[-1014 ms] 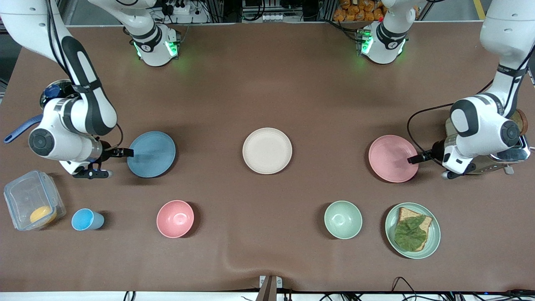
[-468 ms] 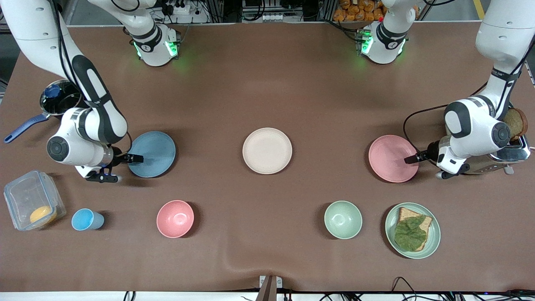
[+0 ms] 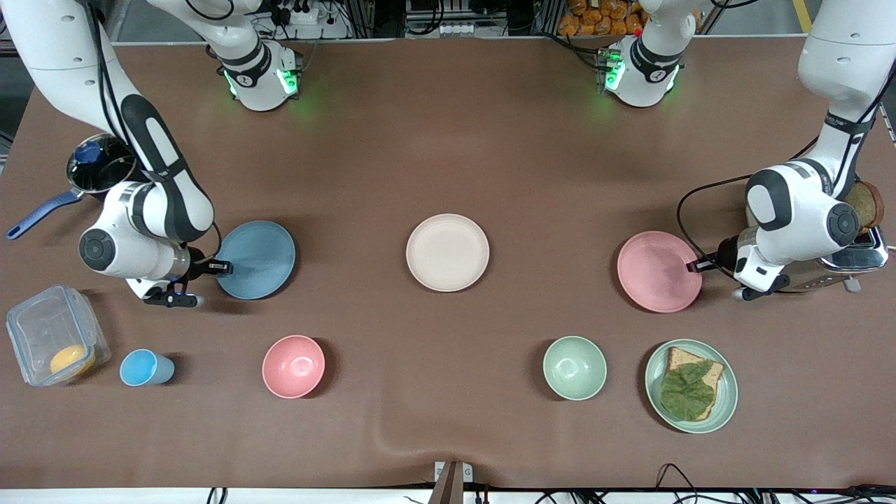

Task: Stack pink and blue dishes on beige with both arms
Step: 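Pinch the blue plate with the right gripper while the left pinches the pink plate, then carry the pink plate with the left gripper over the beige plate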

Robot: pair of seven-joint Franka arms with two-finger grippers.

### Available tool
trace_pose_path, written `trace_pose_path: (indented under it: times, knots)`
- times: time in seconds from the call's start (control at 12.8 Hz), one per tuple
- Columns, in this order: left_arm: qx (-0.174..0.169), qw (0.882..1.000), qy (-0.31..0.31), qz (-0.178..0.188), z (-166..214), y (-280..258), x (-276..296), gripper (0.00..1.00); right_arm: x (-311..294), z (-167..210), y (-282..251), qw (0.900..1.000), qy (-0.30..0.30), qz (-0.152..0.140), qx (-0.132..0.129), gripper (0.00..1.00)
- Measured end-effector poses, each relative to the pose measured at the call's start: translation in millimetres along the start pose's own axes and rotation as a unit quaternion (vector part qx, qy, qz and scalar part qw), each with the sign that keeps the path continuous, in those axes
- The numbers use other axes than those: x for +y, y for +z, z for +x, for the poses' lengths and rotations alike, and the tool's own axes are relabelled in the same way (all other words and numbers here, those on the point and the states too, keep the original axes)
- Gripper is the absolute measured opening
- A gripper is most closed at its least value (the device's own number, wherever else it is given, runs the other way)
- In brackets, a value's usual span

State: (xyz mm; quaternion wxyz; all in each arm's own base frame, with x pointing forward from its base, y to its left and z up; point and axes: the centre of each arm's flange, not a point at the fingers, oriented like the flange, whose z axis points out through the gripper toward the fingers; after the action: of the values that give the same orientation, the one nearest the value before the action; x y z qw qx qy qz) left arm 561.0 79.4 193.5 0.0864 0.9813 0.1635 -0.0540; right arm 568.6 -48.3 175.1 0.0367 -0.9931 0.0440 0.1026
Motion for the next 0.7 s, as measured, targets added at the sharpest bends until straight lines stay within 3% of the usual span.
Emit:
trace_pose_path:
  times: [0.39,0.7]
  knots:
    - [-0.009,0.999,0.035,-0.027,-6,-52,82,0.06,-5,-1,-11,1.0,-0.004,0.002,0.0,0.07]
    - [-0.017,0.999,0.012,-0.05,-35,-77,188,0.06,-23,-7,-50,1.0,-0.019,0.007,-0.007,0.06]
